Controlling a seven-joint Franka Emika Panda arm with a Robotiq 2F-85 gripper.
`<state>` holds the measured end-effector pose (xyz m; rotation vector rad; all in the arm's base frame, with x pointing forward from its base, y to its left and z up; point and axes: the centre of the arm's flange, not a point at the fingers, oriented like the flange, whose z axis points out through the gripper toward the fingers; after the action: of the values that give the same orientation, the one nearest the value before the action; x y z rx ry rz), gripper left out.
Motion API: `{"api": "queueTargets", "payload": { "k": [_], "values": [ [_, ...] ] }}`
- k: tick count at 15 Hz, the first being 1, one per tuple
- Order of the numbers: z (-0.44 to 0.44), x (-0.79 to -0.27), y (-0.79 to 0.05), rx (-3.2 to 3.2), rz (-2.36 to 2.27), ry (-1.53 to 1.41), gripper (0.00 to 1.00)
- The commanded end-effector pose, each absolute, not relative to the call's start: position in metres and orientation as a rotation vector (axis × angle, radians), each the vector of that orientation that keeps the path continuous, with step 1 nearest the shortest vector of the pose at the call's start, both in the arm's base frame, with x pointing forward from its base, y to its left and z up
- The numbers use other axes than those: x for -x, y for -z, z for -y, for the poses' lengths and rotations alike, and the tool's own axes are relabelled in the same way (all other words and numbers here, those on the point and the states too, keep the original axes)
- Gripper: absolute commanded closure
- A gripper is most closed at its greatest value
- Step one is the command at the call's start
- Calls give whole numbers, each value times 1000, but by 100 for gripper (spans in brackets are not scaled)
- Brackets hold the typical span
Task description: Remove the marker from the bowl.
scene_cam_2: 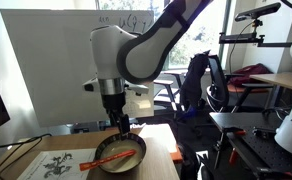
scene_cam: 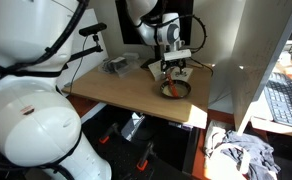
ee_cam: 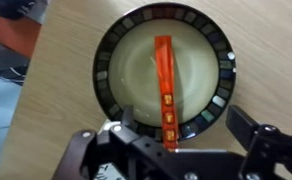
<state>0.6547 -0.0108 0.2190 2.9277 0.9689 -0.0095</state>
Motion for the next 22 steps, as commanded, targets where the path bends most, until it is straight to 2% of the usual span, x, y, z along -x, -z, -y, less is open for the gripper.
{"api": "queueTargets", "payload": {
  "k": [1, 7, 10, 11, 12, 15, 21, 22],
  "values": [
    [6, -671, -197, -2961, -1040, 63, 0],
    [4, -691, -152, -2963, -1060, 109, 0],
    [1, -699, -131, -2958, -1102, 144, 3],
    [0, -701, -127, -2958, -1113, 151, 11],
    [-1, -703, -122, -2958, -1113, 153, 28],
    [0, -708, -116, -2962, -1105, 164, 52],
    [17, -718, -119, -2991, -1045, 192, 96],
    [20, -720, -122, -3002, -1033, 200, 100]
  ]
}}
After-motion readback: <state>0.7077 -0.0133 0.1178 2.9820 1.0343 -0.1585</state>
